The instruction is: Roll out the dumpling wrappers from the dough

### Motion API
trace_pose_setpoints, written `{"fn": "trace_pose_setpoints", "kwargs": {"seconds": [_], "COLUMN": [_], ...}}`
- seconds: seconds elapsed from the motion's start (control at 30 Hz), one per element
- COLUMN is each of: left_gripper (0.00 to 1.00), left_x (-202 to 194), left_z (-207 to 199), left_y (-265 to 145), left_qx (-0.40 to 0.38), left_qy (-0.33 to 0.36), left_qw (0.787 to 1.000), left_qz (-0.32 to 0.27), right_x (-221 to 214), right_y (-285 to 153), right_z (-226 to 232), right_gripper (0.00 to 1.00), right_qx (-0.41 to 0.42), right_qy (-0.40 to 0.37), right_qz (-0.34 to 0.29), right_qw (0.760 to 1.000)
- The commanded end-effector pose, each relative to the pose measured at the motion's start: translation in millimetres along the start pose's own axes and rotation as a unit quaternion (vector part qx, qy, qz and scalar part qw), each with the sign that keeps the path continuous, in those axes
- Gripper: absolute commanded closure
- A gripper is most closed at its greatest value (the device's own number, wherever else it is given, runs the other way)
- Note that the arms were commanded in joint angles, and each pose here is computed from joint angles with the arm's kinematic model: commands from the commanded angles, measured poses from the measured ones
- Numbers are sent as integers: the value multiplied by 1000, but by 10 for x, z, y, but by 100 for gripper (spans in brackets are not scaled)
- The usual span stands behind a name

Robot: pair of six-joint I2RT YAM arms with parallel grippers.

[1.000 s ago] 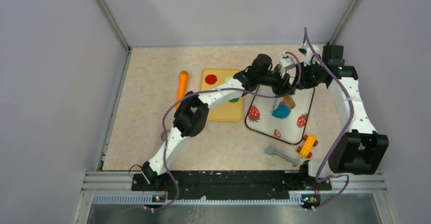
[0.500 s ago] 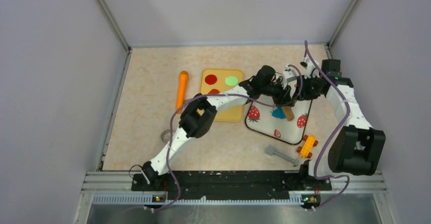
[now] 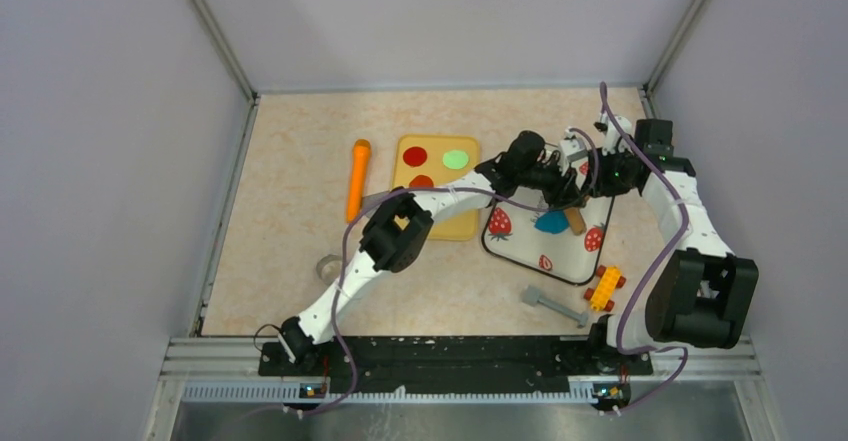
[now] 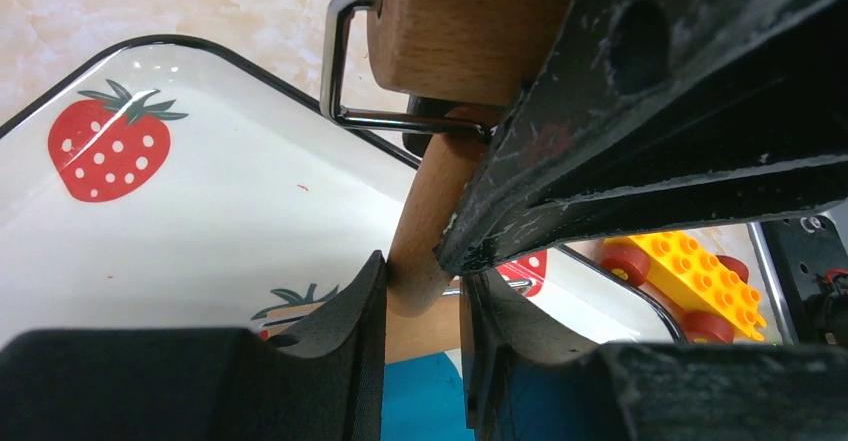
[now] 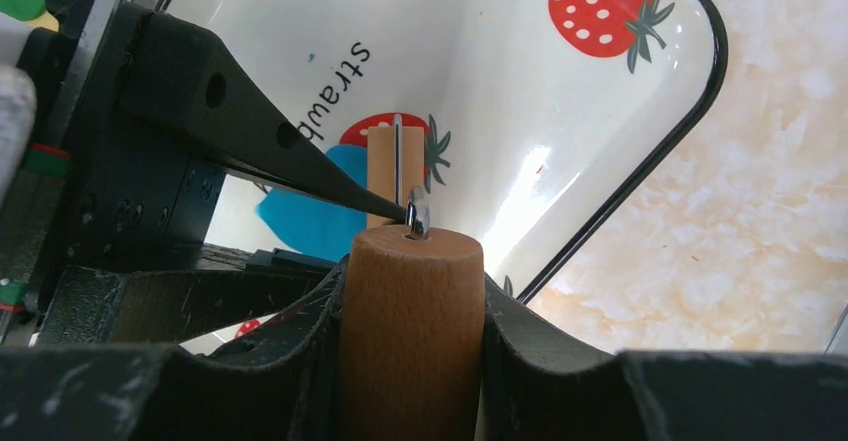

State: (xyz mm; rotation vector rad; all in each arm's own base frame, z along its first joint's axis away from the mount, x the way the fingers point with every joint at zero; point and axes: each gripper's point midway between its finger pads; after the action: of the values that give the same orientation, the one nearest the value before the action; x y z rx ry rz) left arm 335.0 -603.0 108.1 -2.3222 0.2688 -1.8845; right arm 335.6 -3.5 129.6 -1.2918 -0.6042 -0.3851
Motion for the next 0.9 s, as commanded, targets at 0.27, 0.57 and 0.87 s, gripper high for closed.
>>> {"fn": "trace_pose_setpoints", "kwargs": {"seconds": [0.27,0.57,0.87], "left_gripper": [100,100,100], "left_x": [527,1288,594], "left_z": [244,86,119], "left_y": [-8,-612,-578], "left_qx": [83,97,83], "left_qy": [23,82,57], "left_qw": [995,987,995], "left_qz": [-53,-96,-27], "right_x": [-177,145,-126], "right_y": [-295,-784,-368], "right_z": [-25,456,362], "right_gripper": [100,100,100], "right_qx": [-29,46,45], "right_qy": [-40,-24,-30], "right_qz": [50,-7,15], "right_qw": [998,999,998]}}
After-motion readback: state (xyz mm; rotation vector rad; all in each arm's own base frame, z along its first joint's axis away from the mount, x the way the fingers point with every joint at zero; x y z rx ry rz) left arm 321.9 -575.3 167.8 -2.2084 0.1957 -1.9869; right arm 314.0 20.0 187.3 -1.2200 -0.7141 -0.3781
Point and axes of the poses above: each gripper's point midway between its finger pads, its own y axis out along the fingers, its own z axis along the line the jaws close on, x = y × z, and after that the axes turned 6 degrees about y, right-handed
